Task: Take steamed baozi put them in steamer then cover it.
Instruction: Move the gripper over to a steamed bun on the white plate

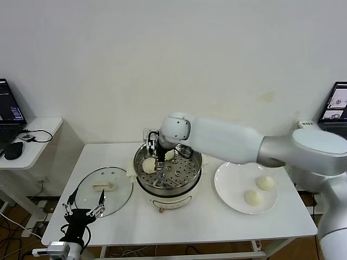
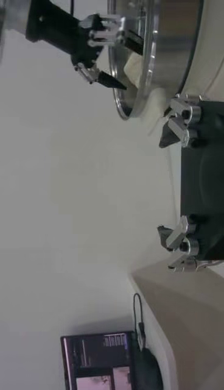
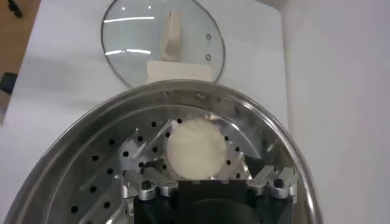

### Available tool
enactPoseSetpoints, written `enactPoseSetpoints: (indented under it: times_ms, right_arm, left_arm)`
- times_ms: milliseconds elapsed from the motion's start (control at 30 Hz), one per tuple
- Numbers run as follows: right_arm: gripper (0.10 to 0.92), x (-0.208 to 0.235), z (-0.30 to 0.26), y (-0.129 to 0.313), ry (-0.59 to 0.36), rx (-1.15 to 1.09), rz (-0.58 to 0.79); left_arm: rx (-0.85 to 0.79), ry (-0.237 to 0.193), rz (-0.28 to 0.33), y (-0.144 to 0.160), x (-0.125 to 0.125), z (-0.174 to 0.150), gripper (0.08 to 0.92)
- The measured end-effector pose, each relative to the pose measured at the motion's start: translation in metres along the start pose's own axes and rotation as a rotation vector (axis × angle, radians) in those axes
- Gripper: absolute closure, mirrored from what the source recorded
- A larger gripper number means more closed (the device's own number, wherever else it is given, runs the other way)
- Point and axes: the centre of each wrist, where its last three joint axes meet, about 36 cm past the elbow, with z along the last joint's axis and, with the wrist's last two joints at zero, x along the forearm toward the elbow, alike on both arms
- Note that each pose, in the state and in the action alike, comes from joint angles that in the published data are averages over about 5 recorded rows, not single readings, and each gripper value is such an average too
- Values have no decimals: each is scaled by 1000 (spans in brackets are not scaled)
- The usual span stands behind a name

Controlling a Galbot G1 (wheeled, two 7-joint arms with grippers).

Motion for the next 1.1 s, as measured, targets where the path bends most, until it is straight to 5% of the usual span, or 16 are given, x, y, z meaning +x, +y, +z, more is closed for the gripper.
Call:
enactPoseSetpoints:
  times_ms: [533, 1100]
  right_arm:
    - [200, 118, 164, 44, 115, 57, -28]
    - [200, 85, 303, 148, 247, -29, -93]
  left_arm:
    - [-15, 1, 22, -1, 0, -2, 177]
    - [-26, 24, 11, -1, 3, 6, 177]
